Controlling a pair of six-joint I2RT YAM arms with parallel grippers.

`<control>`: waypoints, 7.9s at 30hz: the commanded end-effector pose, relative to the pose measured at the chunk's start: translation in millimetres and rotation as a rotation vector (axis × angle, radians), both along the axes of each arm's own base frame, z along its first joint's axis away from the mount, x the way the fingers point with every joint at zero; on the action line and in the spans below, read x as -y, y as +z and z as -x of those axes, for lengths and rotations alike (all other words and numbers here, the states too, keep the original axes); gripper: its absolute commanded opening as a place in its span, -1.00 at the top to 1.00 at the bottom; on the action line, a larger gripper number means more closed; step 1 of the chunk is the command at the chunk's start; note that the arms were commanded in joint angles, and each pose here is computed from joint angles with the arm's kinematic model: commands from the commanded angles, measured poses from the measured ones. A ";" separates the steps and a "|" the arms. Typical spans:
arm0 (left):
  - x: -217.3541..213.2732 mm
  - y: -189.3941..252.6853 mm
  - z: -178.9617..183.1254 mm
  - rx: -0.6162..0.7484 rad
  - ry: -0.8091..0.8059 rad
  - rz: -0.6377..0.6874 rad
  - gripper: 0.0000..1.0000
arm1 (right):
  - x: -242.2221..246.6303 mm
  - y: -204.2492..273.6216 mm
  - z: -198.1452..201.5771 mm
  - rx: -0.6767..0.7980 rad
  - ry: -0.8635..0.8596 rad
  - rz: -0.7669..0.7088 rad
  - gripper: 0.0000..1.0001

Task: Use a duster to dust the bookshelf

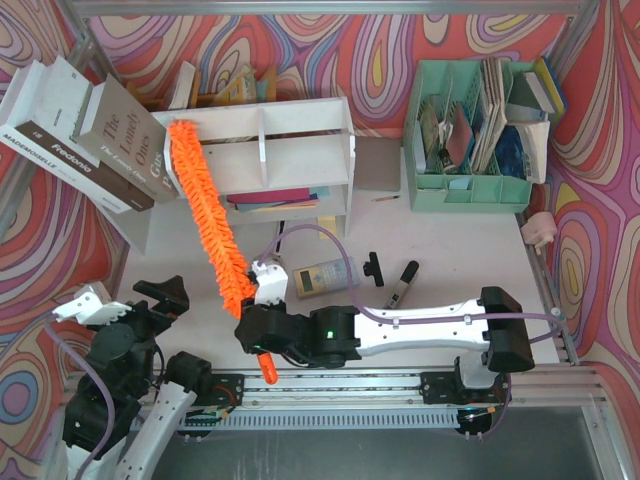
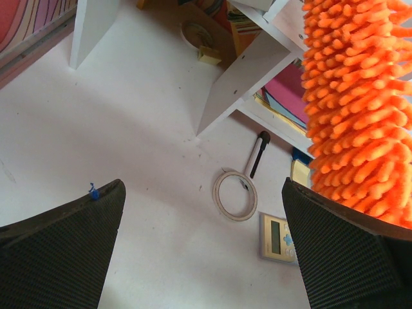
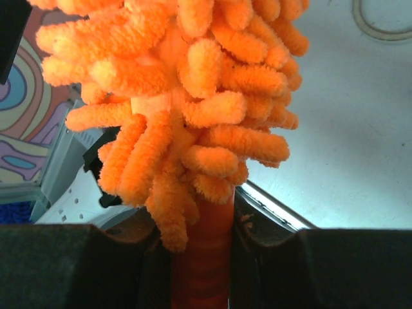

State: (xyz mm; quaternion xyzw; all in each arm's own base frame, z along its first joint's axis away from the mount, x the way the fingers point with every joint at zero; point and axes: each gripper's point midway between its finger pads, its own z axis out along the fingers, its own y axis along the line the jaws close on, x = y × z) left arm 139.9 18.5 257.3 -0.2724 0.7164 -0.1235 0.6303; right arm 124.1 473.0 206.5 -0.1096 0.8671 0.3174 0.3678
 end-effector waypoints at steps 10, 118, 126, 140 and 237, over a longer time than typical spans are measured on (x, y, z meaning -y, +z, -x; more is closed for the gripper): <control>-0.5 -1.8 0.1 0.005 0.002 0.003 -0.97 | 44.0 22.8 -24.4 -0.017 -0.317 -0.090 1.00; -0.6 -1.2 0.1 0.011 0.003 0.006 -0.97 | 9.7 10.1 -20.6 -0.077 -0.228 -0.109 1.00; -0.6 -1.2 0.0 0.011 0.003 0.005 -0.97 | 57.9 4.6 -32.8 -0.102 -0.440 -0.156 1.00; -0.8 -1.5 -1.0 0.009 0.006 0.003 -0.97 | -14.0 24.8 -13.2 -0.036 -0.096 -0.152 1.00; -3.4 -2.9 -0.2 0.002 0.021 0.001 -0.97 | 78.3 0.3 -29.8 -0.005 -0.271 0.003 1.00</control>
